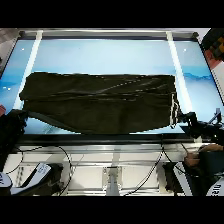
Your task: Fold the clothes and pants, and hang the long-sleeved shirts on hangers.
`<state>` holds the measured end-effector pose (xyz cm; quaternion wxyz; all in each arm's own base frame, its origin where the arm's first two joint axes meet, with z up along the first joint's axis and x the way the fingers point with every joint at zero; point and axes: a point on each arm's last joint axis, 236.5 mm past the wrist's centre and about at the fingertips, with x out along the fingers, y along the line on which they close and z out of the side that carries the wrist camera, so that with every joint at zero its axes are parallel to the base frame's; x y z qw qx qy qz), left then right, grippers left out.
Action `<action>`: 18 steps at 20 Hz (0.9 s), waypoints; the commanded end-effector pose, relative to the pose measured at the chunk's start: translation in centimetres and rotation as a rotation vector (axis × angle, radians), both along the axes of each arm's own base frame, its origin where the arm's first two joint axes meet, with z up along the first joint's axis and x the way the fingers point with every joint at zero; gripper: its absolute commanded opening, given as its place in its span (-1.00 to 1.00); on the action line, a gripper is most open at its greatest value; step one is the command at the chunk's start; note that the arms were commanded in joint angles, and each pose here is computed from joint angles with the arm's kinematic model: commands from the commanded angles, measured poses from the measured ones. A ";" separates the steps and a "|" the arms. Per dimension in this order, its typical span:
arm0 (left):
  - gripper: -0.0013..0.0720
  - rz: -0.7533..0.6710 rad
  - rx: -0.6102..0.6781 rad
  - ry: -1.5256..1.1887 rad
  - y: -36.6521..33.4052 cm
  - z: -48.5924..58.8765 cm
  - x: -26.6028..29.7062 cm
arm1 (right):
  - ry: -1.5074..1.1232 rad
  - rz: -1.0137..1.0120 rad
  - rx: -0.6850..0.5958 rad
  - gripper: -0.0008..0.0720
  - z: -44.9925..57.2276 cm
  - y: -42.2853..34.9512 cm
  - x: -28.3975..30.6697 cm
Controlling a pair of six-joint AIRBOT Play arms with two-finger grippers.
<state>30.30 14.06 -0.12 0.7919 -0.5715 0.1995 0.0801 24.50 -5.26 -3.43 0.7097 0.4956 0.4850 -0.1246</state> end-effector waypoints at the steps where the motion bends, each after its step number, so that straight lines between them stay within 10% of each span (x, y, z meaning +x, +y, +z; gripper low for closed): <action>1: -0.95 -0.008 0.004 -0.002 -0.3 0.1 0.3 | 0.135 -0.059 -0.001 0.50 -2.1 -1.0 -2.7; 18: -0.95 -0.022 0.003 -0.002 -0.7 0.1 0.5 | 0.013 -0.120 0.161 0.45 -7.3 -1.8 3.5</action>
